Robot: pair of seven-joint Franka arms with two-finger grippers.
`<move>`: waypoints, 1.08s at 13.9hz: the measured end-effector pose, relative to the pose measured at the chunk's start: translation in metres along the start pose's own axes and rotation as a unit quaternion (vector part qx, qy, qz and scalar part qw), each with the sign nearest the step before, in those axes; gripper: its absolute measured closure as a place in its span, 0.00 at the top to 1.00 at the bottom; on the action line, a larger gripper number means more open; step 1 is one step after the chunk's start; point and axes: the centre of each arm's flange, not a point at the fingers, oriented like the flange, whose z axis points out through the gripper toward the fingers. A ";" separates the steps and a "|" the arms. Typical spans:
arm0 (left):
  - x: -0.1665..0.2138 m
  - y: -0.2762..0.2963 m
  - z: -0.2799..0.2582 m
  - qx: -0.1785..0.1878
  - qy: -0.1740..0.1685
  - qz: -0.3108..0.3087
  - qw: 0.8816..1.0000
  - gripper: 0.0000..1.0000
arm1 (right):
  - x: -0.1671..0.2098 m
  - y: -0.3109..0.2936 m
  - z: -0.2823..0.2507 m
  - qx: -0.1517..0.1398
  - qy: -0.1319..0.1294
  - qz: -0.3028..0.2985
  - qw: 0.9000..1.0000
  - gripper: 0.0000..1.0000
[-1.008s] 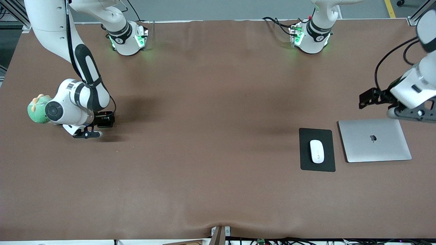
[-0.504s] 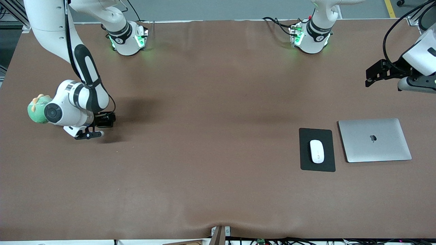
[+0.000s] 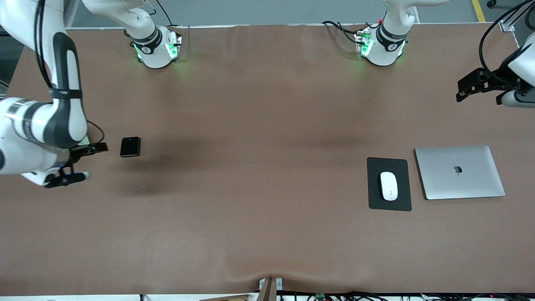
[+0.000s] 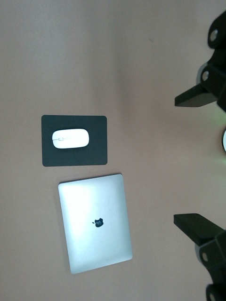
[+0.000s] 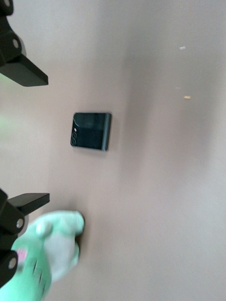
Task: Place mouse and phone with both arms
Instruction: 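Open the right gripper and draw it back from the phone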
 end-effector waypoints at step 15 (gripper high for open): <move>0.001 0.005 0.006 0.000 0.008 0.002 1.000 1.00 | -0.048 0.011 -0.221 -0.034 0.184 -0.008 0.982 1.00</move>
